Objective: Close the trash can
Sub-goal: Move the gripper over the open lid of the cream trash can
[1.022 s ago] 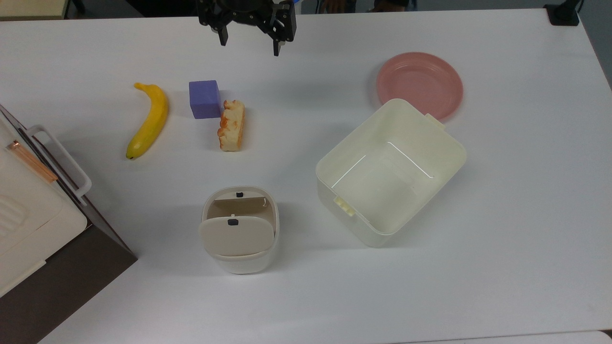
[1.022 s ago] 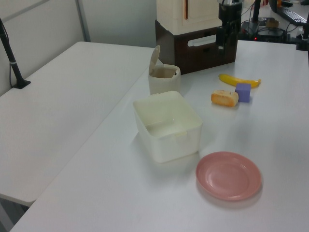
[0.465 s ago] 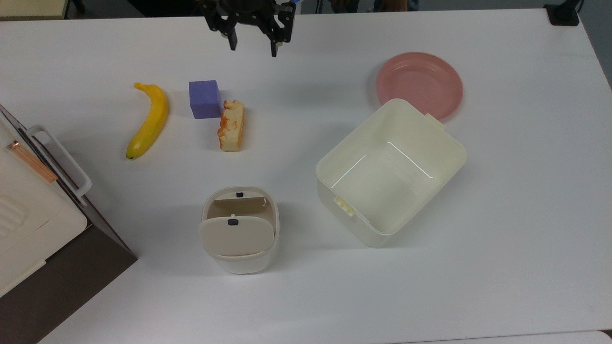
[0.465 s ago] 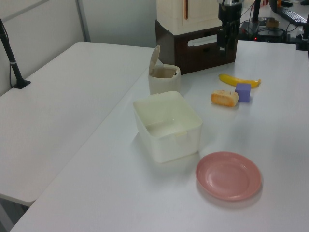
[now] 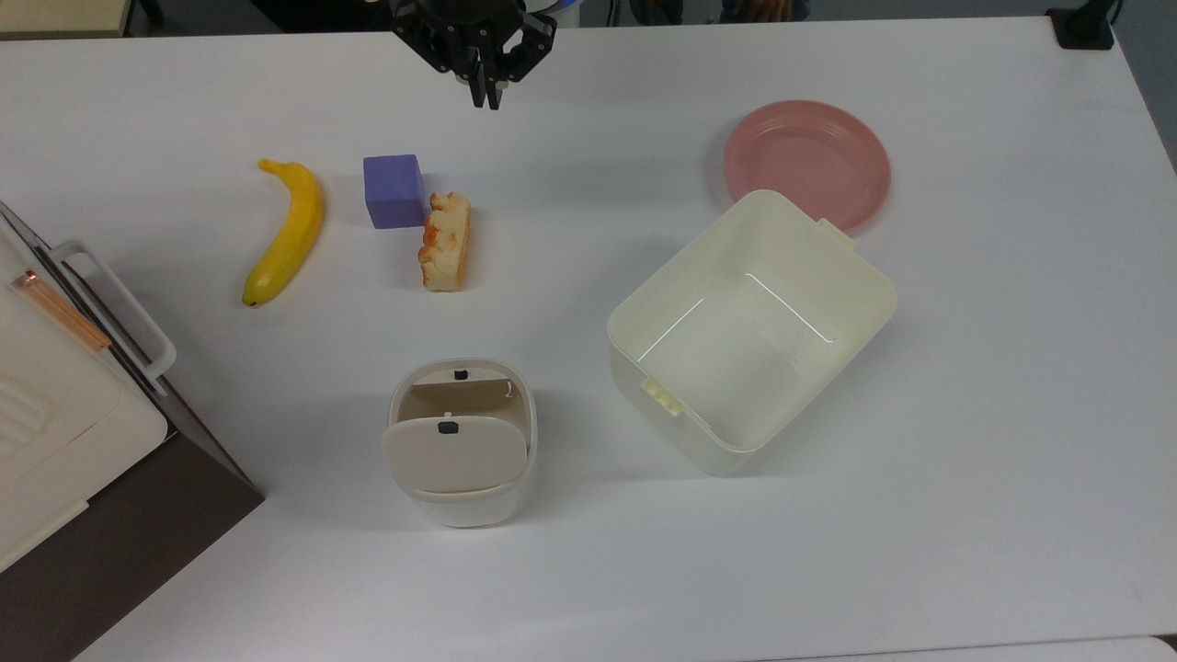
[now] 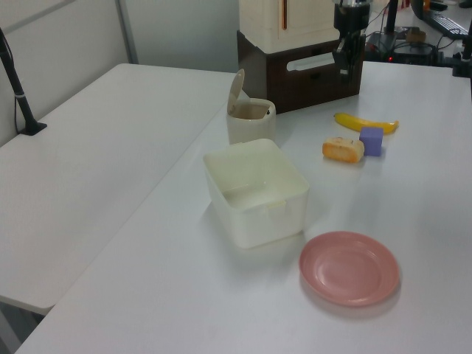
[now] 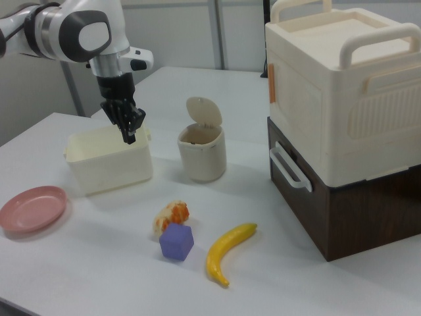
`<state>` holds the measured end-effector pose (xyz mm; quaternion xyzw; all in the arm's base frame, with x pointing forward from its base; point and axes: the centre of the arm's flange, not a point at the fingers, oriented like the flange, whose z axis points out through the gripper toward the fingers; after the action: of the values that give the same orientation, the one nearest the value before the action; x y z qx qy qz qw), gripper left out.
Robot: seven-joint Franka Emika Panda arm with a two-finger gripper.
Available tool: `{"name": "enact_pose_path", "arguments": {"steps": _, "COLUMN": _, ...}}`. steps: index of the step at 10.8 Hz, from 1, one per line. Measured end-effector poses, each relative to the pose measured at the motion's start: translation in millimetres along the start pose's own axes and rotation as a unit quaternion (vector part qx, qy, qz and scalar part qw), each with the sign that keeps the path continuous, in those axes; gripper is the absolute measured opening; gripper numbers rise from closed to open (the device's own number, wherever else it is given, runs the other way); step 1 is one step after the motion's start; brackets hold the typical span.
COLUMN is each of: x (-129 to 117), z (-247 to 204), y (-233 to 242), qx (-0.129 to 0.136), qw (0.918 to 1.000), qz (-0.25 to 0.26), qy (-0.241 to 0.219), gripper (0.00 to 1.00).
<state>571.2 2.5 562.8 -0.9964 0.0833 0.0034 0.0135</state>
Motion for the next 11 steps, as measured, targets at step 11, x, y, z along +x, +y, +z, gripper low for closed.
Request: {"name": "enact_pose_path", "arguments": {"steps": 11, "x": 102, "z": 35, "y": -17, "qx": 0.05, "qw": 0.952, "qz": 0.002, "qy": 0.302, "gripper": 0.01}}
